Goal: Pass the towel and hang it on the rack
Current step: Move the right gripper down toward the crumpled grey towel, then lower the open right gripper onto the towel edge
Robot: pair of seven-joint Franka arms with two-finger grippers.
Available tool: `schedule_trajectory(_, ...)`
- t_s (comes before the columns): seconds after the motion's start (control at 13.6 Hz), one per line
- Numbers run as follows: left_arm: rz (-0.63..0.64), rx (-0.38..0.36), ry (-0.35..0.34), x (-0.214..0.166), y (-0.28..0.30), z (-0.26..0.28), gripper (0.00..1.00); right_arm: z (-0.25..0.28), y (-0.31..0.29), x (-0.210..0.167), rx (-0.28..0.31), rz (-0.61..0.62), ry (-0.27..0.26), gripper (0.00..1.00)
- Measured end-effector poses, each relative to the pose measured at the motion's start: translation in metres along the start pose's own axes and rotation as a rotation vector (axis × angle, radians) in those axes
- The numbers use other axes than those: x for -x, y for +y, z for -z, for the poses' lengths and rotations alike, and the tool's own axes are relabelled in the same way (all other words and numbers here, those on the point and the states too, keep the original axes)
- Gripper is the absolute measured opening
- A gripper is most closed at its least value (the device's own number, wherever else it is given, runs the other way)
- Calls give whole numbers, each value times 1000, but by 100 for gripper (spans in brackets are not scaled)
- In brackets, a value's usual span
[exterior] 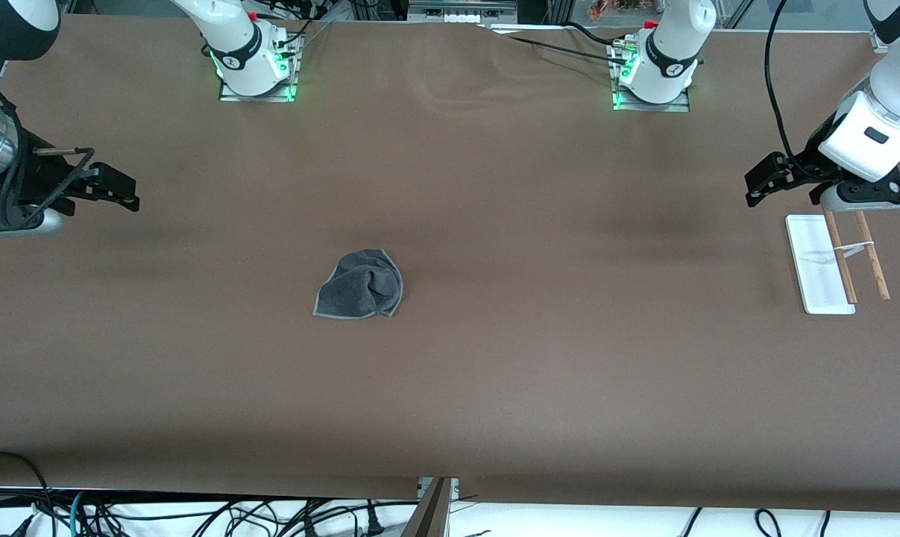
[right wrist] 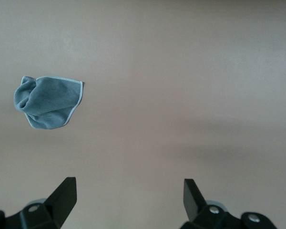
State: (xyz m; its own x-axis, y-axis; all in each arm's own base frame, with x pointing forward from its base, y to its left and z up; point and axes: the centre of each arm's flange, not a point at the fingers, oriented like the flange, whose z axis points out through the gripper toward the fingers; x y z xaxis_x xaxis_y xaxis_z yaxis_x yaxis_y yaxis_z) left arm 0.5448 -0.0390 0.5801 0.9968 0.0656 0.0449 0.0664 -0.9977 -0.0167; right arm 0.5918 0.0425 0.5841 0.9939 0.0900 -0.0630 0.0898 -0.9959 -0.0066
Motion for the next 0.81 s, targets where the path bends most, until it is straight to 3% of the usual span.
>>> schedule_trajectory(0.29, -2, 0, 0, 0, 1, 0, 100, -82, -30, -34, -3, 42, -93, 100)
schedule_trajectory(0.59, -3, 0, 0, 0, 2, 0, 100, -222, -95, -94, -21, 51, -62, 100)
schedule_trajectory(0.81, -7, 0, 0, 0, 4, 0, 100, -302, -135, -112, -32, -22, -31, 100)
